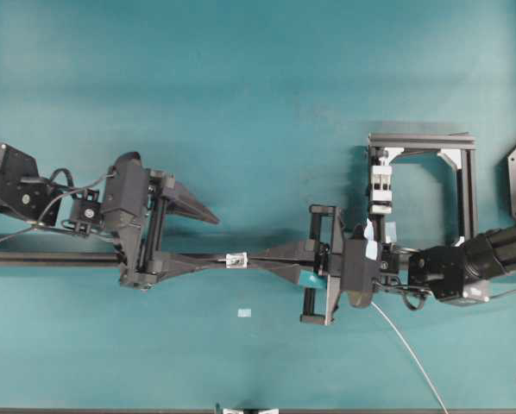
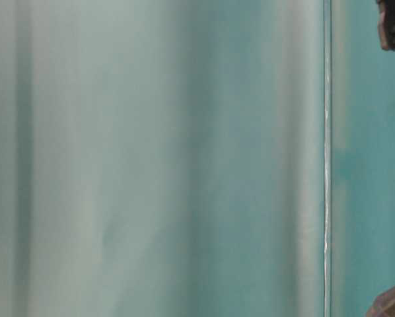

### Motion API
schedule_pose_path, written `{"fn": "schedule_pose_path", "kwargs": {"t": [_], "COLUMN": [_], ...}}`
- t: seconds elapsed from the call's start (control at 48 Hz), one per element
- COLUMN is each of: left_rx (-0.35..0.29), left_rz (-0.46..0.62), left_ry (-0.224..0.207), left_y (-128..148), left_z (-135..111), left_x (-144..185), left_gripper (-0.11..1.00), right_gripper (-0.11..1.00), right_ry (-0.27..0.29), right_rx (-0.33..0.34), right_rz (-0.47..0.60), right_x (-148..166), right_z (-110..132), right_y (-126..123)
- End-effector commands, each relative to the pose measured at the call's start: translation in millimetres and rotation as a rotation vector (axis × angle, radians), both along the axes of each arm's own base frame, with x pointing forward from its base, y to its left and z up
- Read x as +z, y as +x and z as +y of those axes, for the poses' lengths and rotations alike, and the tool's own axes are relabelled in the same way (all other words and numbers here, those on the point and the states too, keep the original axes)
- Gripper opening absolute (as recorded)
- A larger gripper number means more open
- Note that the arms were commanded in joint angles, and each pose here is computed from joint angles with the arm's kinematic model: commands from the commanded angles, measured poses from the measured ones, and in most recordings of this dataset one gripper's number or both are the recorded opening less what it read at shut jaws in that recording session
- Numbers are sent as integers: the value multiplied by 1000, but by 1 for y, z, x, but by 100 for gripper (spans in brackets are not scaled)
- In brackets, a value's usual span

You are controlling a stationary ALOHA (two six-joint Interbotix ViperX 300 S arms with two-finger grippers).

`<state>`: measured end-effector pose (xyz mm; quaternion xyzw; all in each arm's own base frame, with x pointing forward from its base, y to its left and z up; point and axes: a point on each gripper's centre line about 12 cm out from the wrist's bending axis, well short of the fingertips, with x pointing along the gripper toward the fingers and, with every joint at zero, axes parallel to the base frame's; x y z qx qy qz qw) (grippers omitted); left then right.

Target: Insert the wire through the hole in the metal fitting marked with a red label. (retake)

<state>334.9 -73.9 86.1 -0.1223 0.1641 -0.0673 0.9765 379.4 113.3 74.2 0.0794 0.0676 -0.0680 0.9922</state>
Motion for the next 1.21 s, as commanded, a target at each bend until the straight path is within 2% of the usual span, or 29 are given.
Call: {"fn": "schedule_pose_path", "kwargs": {"t": [0.0, 0.333, 0.728, 0.791, 0.916, 0.999, 1.103, 1.186], "left_rx": [-9, -30, -42, -41, -40, -40, -41, -42], "left_rz": [-38, -44, 0, 2, 4, 5, 8, 9], "left_ry": [-13, -51, -45, -44, -41, -38, -39, -37], "left_y": [7, 10, 19, 20, 20, 19, 19, 18], "left_z": [-5, -17, -24, -24, -23, -22, -23, -23], "left_x": [13, 20, 23, 23, 22, 22, 21, 21], "left_gripper": [59, 59, 57, 51, 19, 3, -8, -10], "right_gripper": [3, 3, 3, 3, 3, 3, 3, 3], "right_ry": [14, 14, 15, 16, 17, 16, 16, 16], "right_rx": [-21, -25, -27, -27, -27, -27, -27, -25], "right_rz": [-32, -31, -32, -33, -35, -35, -35, -35], "right_x": [10, 10, 10, 11, 11, 11, 11, 11], "right_z": [-6, -7, -8, -7, -7, -7, -7, -7], "right_y": [7, 7, 8, 8, 8, 8, 8, 8]}}
